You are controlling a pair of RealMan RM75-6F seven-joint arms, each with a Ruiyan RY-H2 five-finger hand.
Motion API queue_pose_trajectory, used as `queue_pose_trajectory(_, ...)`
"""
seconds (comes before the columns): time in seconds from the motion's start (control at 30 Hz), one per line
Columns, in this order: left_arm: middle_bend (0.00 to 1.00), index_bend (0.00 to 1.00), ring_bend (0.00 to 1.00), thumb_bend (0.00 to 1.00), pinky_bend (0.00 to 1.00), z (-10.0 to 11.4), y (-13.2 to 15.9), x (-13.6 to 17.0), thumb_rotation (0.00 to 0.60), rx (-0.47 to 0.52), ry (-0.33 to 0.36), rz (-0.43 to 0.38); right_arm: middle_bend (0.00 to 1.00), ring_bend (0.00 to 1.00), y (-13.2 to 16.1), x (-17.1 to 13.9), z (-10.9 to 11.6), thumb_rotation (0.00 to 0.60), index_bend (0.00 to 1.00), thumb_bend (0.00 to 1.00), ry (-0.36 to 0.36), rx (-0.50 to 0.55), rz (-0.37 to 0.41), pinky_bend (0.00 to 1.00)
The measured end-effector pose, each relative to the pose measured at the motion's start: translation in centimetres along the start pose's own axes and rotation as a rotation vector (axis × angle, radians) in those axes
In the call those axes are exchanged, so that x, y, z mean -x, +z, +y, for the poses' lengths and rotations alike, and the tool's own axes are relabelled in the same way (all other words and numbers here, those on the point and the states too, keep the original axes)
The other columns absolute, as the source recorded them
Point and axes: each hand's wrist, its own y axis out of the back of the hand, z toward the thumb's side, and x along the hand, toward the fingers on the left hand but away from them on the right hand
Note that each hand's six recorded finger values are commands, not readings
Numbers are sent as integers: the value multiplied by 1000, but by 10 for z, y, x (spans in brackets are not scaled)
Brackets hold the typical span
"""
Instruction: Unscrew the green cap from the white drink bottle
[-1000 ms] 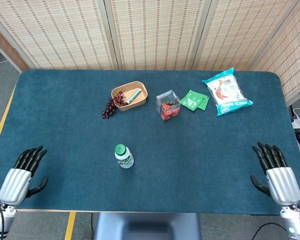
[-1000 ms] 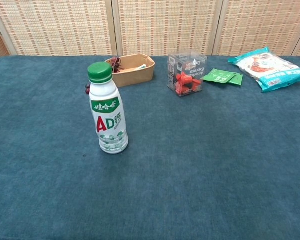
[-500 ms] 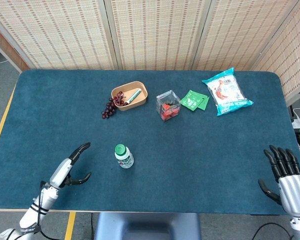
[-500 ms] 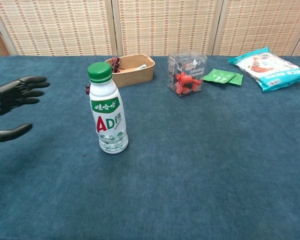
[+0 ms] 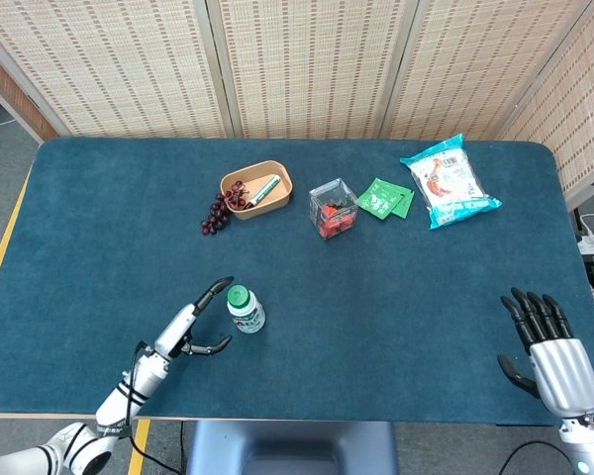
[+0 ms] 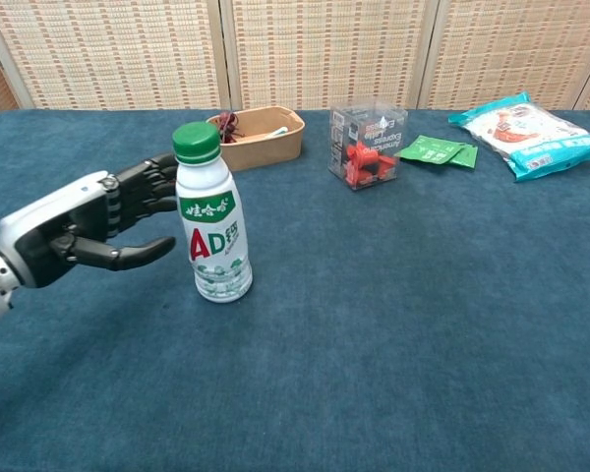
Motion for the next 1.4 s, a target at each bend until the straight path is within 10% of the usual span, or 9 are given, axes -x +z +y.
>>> queue_pose_trajectory(0.5,24,14,0,352,53,-31,5,-44,600,21,-73,12,0,0,-1,2,-2,600,0,203,25,18,3,0)
queue_pose_trajectory(1.07,419,369,51,354,28,-27,-2,-62,600,35,-27,25,0,0,0,3,-6,600,0,204,45,20,7,0)
queue_pose_trajectory(1.4,608,591,152,659,4,-35,-10,-57,600,85,-24,39,0,0,20,14,-11,600,0,204,53,24,77,0)
